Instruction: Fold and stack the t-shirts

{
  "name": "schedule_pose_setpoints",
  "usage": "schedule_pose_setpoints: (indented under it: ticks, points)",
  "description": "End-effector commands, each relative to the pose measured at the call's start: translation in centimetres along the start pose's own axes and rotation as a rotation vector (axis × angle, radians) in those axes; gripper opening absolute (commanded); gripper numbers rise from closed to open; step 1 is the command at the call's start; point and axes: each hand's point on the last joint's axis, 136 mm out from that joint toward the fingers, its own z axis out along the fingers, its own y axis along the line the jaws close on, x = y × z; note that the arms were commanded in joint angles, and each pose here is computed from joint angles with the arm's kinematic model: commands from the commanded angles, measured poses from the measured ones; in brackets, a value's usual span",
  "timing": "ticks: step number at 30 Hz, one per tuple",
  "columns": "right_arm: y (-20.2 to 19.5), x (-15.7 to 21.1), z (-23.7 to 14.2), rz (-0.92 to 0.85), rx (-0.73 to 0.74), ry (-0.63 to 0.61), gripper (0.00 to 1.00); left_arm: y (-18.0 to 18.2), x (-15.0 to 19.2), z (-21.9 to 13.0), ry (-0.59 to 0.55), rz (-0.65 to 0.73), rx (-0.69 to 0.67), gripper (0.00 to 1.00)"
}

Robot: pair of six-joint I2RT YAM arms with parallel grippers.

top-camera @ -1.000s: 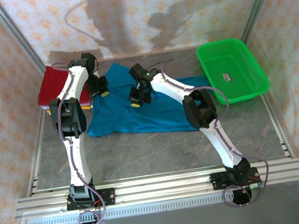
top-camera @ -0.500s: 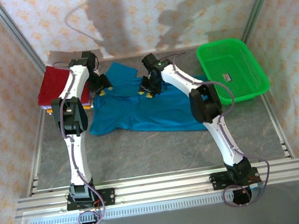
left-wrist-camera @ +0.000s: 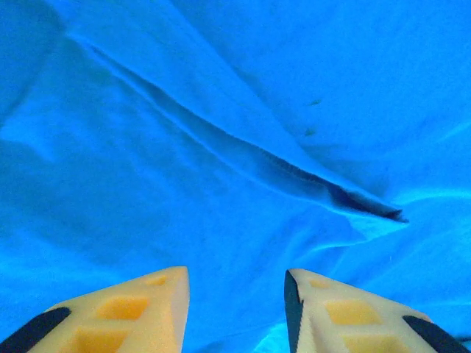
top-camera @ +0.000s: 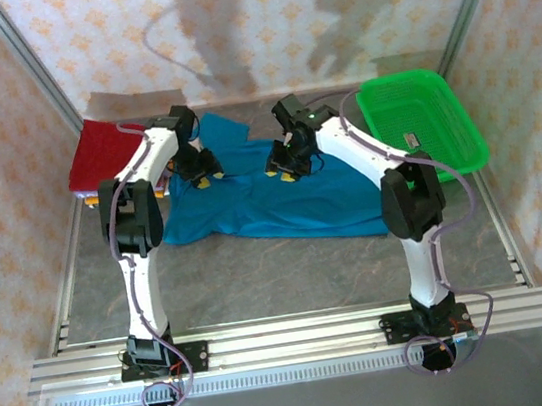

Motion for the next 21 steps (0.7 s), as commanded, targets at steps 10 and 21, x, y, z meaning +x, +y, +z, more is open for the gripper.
schedule_pose_setpoints:
  ticks: [10, 21]
  points:
    - [-3.0, 1.2, -1.5, -0.004, 0.055, -0.03, 0.37, -2.1, -5.1, 3.5, 0.0, -0.045, 0.06, 0.42]
    - [-6.0, 2.3, -3.1, 0.024, 0.101, -0.06, 0.37, -7.6, -11.1, -5.0, -0.35, -0.036, 0.229, 0.42]
